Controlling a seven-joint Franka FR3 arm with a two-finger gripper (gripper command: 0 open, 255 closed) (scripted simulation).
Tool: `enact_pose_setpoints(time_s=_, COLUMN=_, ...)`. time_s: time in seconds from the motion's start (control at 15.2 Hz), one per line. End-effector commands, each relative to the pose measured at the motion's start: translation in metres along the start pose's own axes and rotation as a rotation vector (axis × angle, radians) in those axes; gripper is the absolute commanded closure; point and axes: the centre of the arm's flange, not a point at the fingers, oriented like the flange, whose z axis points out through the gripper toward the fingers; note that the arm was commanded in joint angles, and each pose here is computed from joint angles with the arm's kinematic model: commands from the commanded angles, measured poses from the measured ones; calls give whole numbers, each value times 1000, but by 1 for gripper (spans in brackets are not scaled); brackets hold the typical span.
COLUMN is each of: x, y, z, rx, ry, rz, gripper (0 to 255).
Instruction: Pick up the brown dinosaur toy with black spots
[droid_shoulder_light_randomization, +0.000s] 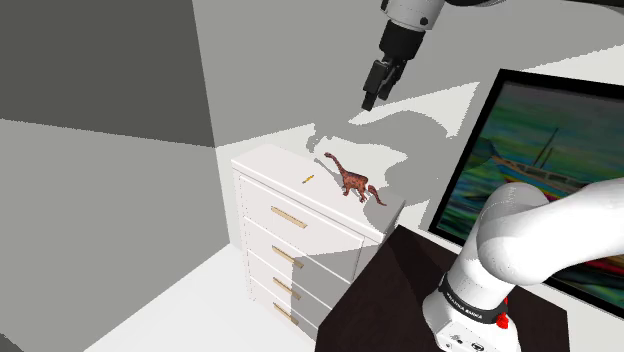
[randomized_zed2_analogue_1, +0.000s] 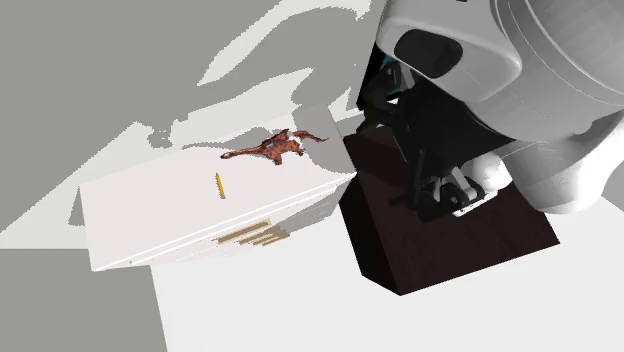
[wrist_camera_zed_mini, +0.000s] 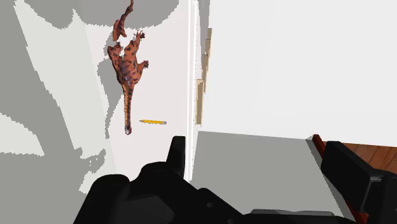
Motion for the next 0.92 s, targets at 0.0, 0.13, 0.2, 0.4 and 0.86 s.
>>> enact_pose_setpoints(time_s=0.0, x=0, y=0, z=0, rx=0, ry=0, rz=0, gripper=0)
enact_pose_setpoints(time_s=0.13, x=4, y=8, z=24, rx=-14, ry=-6, rz=-1, gripper=0)
enact_pose_setpoints(time_s=0.2, x=6, y=13, z=36, rx=-21, ry=-8, rz=-2, gripper=0)
enact_pose_setpoints(time_s=0.4, x=12, y=26, z=72, rx=-42, ry=-17, rz=-4, gripper=0)
enact_pose_setpoints(time_s=0.86, x=25, y=60, z=154, rx=-91, ry=-36, rz=-9, gripper=0)
